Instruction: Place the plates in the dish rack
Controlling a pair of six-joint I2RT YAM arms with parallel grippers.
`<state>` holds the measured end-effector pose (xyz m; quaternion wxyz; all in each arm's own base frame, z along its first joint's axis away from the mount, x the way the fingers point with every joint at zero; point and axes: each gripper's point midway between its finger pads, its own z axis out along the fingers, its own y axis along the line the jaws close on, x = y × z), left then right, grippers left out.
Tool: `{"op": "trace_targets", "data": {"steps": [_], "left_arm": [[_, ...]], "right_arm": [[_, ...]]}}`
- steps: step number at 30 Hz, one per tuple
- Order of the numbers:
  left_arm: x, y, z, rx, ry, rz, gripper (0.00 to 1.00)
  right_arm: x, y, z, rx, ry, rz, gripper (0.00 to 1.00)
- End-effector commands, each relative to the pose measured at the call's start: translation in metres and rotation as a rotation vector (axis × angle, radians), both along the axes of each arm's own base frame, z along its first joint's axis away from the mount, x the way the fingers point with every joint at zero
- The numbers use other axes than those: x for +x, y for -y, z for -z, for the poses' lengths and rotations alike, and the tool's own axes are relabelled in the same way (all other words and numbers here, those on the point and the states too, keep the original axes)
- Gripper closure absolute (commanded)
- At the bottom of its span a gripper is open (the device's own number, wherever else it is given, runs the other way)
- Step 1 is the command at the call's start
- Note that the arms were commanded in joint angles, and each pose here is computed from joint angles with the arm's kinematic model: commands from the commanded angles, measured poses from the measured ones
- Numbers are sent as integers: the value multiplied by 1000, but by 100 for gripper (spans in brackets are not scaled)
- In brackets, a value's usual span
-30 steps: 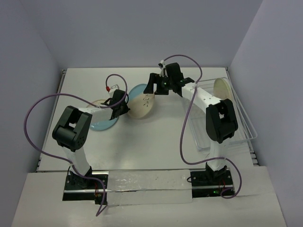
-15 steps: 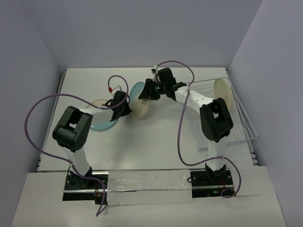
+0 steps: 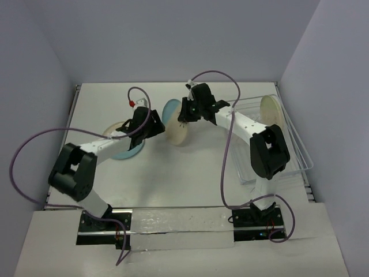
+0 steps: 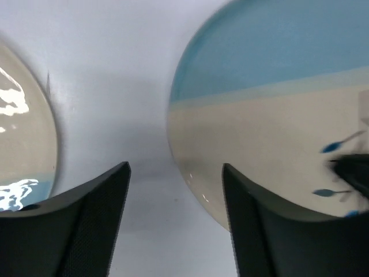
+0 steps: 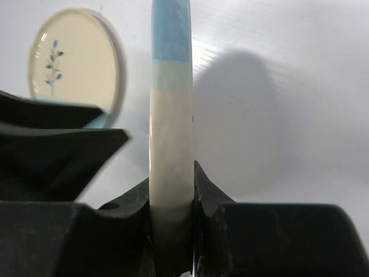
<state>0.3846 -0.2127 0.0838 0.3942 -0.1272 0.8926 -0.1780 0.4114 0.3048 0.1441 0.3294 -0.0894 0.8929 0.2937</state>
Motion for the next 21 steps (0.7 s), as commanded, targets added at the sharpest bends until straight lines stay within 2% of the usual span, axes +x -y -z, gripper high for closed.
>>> {"op": "trace_targets", "data": {"steps": [1,5,7,9,16,21], "left_arm": [[3,-9,-117,-86,279,-23,8],[-8,-35,-145,-68,346,-106,1],[-12,-47,-148,-42,357,-146,1],[-16,-59,-143,-9,341,-184,1],[-26,-90,-114,96,258,-302,1],[-29,-109,-96,162,200,-394,1]], "right_arm": [[10,33,-195,16,526,46,100],[-13,88,-266,-126,737,131,100],[-22,110,-279,-215,798,147,100],[-28,147,-290,-331,826,248,100],[-18,264,-278,-640,732,444,100],[-5,299,-259,-675,693,404,100]]}}
